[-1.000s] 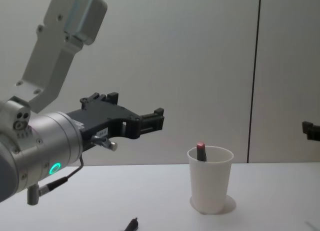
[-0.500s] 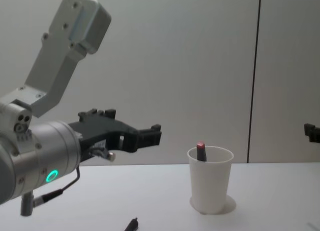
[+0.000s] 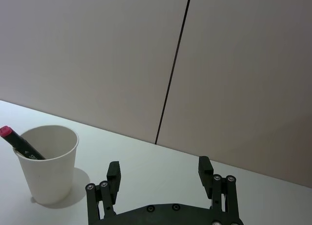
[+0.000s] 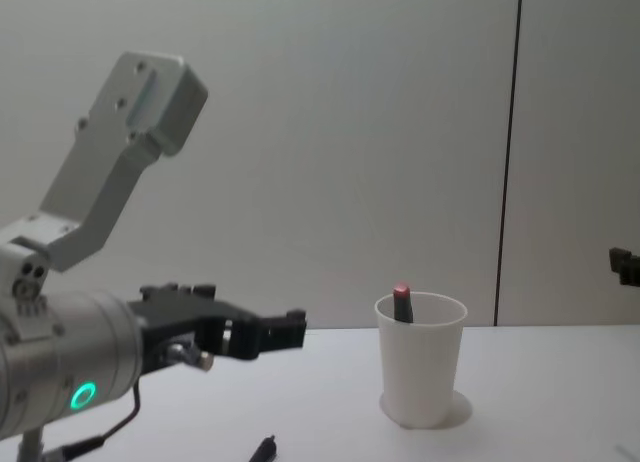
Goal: Place the pen into the pen holder.
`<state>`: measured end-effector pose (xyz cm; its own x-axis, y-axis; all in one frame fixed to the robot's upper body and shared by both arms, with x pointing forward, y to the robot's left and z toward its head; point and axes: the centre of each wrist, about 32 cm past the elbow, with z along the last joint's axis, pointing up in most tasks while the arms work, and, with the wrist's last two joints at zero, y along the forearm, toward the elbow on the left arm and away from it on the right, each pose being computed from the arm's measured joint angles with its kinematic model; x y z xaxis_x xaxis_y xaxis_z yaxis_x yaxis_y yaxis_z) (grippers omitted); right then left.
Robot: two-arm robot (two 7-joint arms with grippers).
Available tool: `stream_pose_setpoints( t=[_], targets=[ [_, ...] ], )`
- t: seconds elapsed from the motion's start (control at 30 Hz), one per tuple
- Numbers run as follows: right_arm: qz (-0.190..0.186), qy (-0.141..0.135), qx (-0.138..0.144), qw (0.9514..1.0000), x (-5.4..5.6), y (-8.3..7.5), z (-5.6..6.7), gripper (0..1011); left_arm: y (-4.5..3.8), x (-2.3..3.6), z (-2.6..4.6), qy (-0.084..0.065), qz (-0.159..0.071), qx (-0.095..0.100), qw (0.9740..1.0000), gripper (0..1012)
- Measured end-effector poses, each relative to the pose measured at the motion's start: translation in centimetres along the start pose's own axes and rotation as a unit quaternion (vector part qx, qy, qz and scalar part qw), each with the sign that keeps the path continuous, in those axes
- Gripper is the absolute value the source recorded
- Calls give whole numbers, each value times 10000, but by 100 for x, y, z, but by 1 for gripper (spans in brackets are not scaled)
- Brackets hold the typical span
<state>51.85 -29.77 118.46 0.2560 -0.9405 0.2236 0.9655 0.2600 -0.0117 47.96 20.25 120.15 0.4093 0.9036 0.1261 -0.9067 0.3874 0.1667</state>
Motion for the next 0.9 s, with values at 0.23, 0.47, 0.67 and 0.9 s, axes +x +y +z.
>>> stream_pose_setpoints(
  t=[0.23, 0.47, 0.67, 0.9],
  targets=[
    [0, -2, -4, 10000, 1, -2, -1, 1001, 24, 12, -75, 209, 19, 382, 9990, 1003],
    [1, -2, -4, 10000, 0, -3, -1, 1001, 27, 15, -184, 381, 49, 749, 9965, 1003],
    [1, -2, -4, 10000, 0, -4, -1, 1002, 16, 11, -268, 489, 45, 972, 9941, 1003],
    [0, -2, -3, 10000, 0, -4, -1, 1001, -9, 12, -359, 568, -12, 1167, 9915, 1003]
  ],
)
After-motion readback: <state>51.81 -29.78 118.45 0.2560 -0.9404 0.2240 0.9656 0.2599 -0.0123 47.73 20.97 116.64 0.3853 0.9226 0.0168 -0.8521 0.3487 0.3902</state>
